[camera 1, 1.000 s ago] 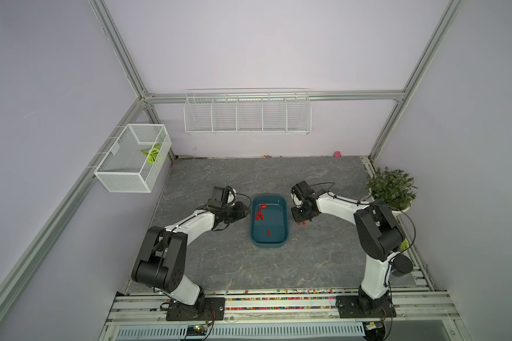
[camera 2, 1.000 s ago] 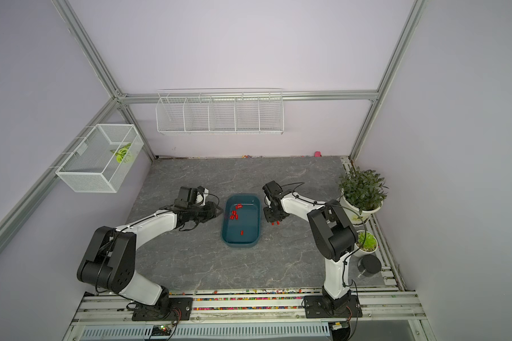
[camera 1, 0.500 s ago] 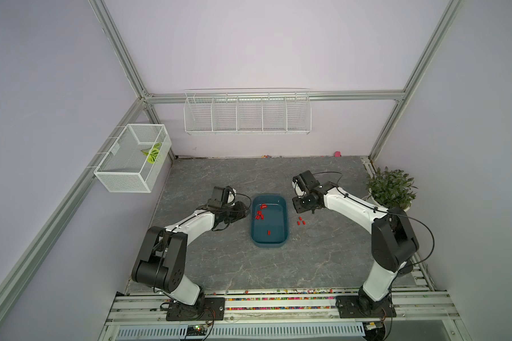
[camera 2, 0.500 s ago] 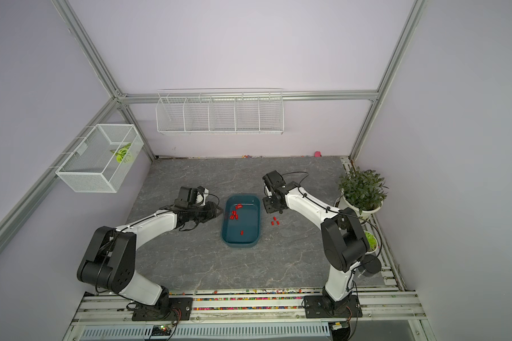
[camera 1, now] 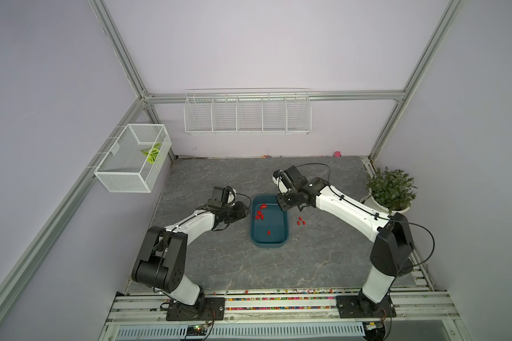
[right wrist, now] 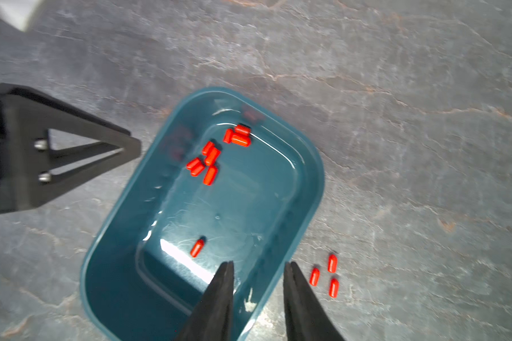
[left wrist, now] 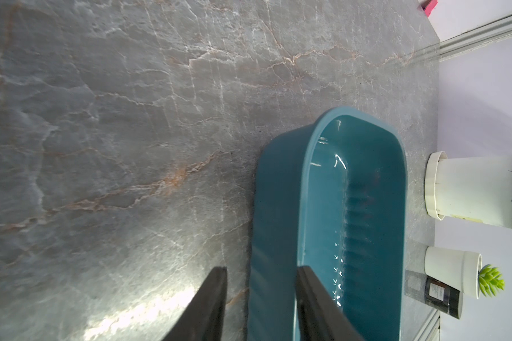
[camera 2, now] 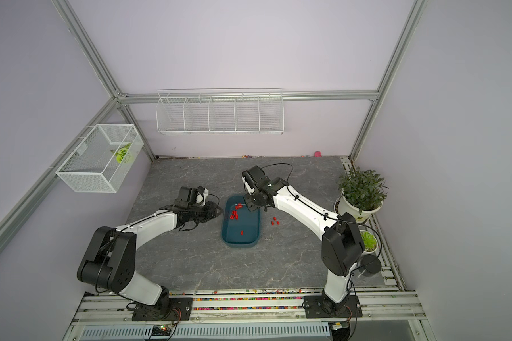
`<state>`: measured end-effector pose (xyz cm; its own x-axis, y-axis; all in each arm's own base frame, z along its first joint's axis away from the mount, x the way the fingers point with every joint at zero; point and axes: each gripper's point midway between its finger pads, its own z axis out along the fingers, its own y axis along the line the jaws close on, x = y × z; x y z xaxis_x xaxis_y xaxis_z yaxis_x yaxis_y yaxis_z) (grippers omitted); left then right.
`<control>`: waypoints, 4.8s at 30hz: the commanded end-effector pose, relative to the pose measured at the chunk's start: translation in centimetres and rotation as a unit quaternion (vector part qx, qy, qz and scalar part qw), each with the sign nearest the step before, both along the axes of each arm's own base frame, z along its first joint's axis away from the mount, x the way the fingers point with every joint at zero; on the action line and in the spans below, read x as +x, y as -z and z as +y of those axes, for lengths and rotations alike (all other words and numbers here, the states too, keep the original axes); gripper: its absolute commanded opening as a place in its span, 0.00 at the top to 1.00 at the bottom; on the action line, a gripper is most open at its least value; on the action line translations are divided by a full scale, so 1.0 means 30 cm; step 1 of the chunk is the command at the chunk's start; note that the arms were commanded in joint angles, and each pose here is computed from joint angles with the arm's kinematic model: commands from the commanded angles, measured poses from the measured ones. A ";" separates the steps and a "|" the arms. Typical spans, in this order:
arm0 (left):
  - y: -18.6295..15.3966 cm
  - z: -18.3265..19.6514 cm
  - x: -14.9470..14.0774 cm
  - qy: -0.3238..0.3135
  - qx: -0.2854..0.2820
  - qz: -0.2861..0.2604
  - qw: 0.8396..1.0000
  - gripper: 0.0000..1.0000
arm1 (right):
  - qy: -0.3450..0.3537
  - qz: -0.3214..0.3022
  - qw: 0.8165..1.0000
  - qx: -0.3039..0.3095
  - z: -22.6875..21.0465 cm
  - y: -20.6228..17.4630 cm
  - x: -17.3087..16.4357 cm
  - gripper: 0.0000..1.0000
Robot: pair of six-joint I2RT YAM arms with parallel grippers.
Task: Take the screw protection sleeves out of the storage box
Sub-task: Pick up the screw protection sleeve from the storage box, then place the screw protection sleeve at the center of the board.
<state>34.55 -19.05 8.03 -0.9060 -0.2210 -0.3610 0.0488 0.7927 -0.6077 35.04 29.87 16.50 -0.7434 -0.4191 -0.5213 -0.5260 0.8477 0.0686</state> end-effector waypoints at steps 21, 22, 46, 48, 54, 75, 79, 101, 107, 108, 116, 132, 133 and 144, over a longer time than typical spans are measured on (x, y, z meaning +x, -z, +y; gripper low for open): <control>-0.046 0.082 0.027 -0.042 -0.042 -0.020 0.998 0.55 | -0.039 0.091 0.995 0.004 0.279 0.324 -0.063 0.70; -0.047 0.082 0.027 -0.041 -0.042 -0.021 0.998 0.55 | -0.039 0.093 0.995 0.003 0.282 0.333 -0.060 0.70; -0.073 0.087 0.017 -0.039 -0.040 -0.029 0.998 0.56 | 0.000 0.089 0.996 -0.026 0.246 0.438 0.032 0.71; -0.071 0.087 0.018 -0.039 -0.040 -0.028 0.998 0.56 | 0.000 0.090 0.996 -0.027 0.247 0.444 0.034 0.71; -0.074 0.085 0.017 -0.038 -0.043 -0.030 0.998 0.56 | 0.000 0.093 0.995 -0.028 0.249 0.454 0.038 0.71; -0.073 0.085 0.013 -0.036 -0.043 -0.029 0.998 0.56 | -0.001 0.111 0.993 -0.037 0.257 0.504 0.034 0.75; -0.073 0.084 0.013 -0.036 -0.043 -0.029 0.998 0.56 | -0.002 0.113 0.993 -0.039 0.257 0.508 0.034 0.78; -0.075 0.091 0.012 -0.037 -0.035 -0.031 0.998 0.56 | 0.014 0.044 0.999 -0.011 0.155 0.248 0.021 0.83; -0.071 0.091 0.012 -0.038 -0.036 -0.028 0.998 0.56 | 0.029 0.013 0.999 -0.007 0.066 0.125 0.014 0.83; -0.072 0.090 0.013 -0.038 -0.037 -0.028 0.998 0.56 | 0.036 0.009 0.999 -0.008 0.041 0.111 0.014 0.82; -0.072 0.085 0.019 -0.040 -0.040 -0.027 0.998 0.56 | 0.096 0.003 0.995 -0.007 -0.169 0.086 0.043 0.81; -0.082 0.048 0.033 -0.033 -0.036 -0.024 0.999 0.56 | 0.125 0.059 0.990 -0.035 -0.350 0.328 0.076 0.81; -0.086 0.042 0.035 -0.031 -0.037 -0.025 0.999 0.56 | 0.126 0.061 0.990 -0.037 -0.353 0.343 0.074 0.81; -0.099 -0.004 0.038 -0.017 -0.039 -0.026 0.999 0.56 | 0.138 0.088 0.985 -0.053 -0.395 0.467 0.072 0.81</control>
